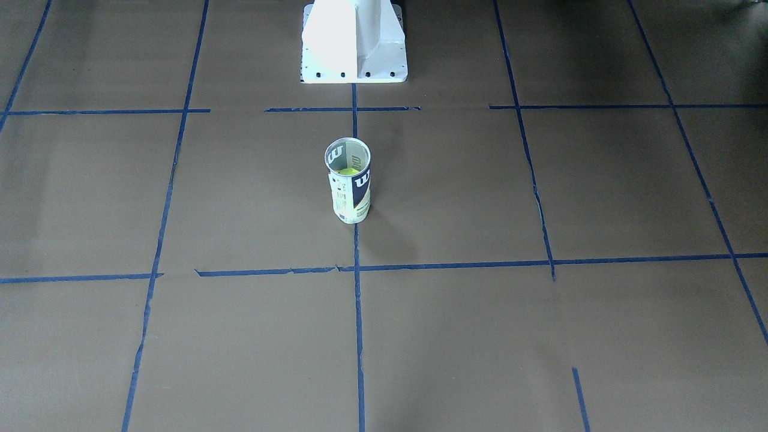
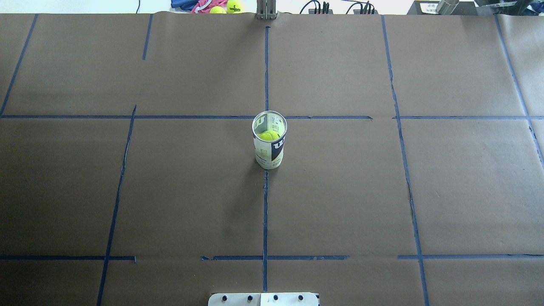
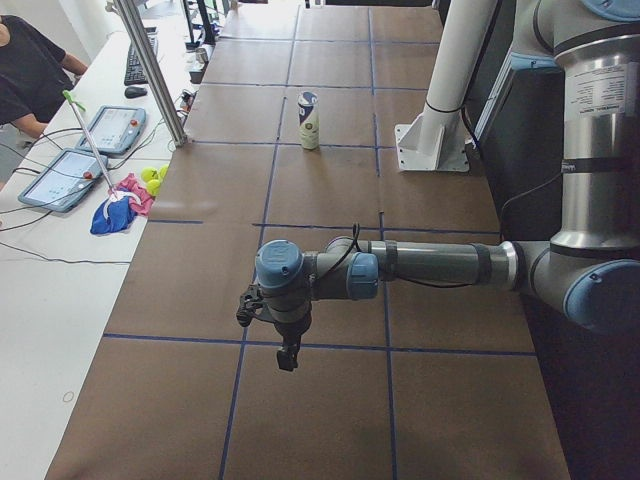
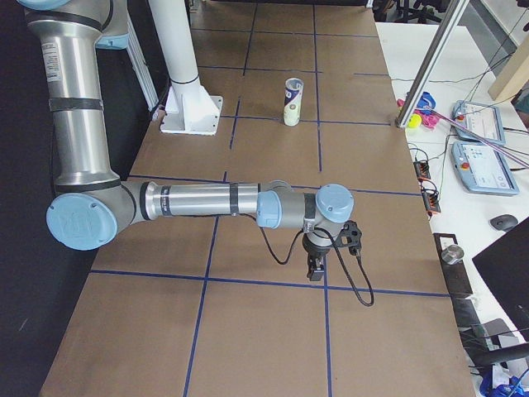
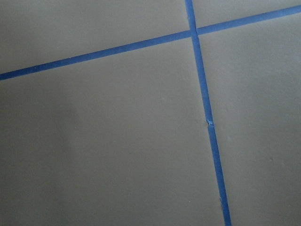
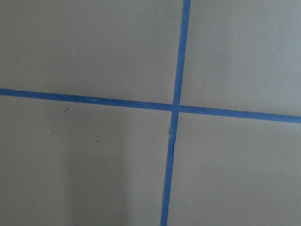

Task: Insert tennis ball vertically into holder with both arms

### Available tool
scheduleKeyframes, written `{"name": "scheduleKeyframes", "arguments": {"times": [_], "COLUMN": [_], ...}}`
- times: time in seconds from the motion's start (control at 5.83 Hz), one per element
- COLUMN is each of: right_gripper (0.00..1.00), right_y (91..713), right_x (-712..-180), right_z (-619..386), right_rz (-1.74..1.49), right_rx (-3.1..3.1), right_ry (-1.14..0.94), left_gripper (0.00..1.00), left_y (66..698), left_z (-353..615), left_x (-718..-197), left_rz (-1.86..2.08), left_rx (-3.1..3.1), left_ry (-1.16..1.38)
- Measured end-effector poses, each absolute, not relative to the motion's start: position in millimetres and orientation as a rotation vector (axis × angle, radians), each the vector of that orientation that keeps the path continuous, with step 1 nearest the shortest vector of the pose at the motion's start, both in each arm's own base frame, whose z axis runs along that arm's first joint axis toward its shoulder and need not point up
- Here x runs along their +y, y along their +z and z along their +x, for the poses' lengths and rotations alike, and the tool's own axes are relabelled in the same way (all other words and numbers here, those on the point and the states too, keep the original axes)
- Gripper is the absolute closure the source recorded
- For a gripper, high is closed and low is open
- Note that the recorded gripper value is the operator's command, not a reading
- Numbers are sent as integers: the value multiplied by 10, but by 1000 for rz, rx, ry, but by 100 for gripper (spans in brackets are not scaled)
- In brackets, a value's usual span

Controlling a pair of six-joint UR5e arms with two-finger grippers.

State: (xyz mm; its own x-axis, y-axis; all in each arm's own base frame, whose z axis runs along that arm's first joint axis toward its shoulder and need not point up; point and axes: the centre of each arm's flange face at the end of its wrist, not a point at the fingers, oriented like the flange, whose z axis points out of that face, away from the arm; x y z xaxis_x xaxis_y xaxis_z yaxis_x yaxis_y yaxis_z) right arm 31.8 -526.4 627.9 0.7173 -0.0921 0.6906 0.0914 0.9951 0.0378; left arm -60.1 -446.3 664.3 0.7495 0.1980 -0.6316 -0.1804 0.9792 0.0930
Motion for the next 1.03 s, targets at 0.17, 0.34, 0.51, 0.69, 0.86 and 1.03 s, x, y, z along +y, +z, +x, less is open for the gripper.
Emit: {"name": "scheduleKeyframes", "arguments": {"times": [0.17,0.34,0.51,0.69,0.86,1.03], "right_gripper": [0,0,0,0,0,0], "right_y": [6192,6145,6172,6245,6302,6343], "right_x": [-5236,-5177,-5074,-4954,-4872,-4822], "right_z": [330,337,345,375,419,453], "right_rz": [14,10,-7,-17,-23,-28], "right_rx": [-765,-766,-767,-767,-770,-775], "right_ry": [-105,-105,-109,-118,-116,-107], "left_gripper": [0,0,0,0,0,0], "left_y": [6628,6609,6598,6604,6604,6599], "left_z": [-593,-572,-554,-548,-546,-545], "left_x": [-4456,-4451,-4449,-4447,-4447,-4451], "left_rz": [27,27,29,28,29,30], "left_rx": [707,739,766,772,773,774], "left_ry": [202,195,192,192,193,195]}}
